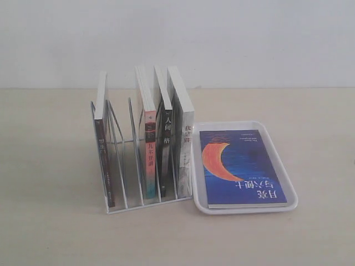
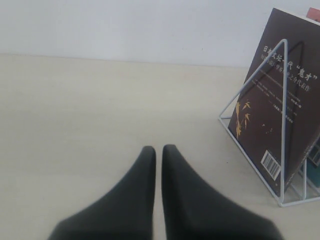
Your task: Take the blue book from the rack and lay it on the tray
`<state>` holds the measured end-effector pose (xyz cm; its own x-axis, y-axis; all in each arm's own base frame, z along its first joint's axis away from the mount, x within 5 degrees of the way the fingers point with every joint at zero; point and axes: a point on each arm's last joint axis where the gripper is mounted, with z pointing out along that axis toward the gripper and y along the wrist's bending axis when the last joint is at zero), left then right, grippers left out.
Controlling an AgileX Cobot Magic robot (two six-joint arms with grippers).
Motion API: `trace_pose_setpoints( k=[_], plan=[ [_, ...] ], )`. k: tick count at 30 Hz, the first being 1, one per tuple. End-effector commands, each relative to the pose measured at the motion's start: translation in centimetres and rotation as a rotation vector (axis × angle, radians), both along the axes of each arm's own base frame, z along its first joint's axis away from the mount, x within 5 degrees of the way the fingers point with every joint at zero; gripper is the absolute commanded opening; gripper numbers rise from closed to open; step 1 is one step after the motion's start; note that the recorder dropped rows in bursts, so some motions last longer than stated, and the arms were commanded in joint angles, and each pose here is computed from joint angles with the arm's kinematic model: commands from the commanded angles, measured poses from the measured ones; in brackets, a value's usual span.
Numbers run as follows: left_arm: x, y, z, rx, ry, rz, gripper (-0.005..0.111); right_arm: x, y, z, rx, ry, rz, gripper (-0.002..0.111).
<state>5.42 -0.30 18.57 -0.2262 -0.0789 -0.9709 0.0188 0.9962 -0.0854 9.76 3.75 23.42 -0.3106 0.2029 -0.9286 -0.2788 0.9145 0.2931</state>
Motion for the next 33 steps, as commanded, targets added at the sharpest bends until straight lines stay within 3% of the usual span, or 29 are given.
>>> trace_pose_setpoints(
  k=[1,9,23,33],
  plan=[
    [0.0,0.0,0.0,-0.008,-0.006,0.005,0.005,-1.6,-1.7,-0.2,0.058,-0.091,-0.129,0.0],
    [0.0,0.0,0.0,-0.008,-0.006,0.005,0.005,-4.0,-3.1,-2.4,0.102,-0.21,-0.282,0.0],
    [0.0,0.0,0.0,-0.008,-0.006,0.005,0.005,-4.2,-3.0,-3.2,0.109,-0.174,-0.272,0.0],
    [0.0,0.0,0.0,-0.008,-0.006,0.005,0.005,-4.2,-3.2,-4.1,-0.047,-0.112,-0.273,0.0]
  ],
)
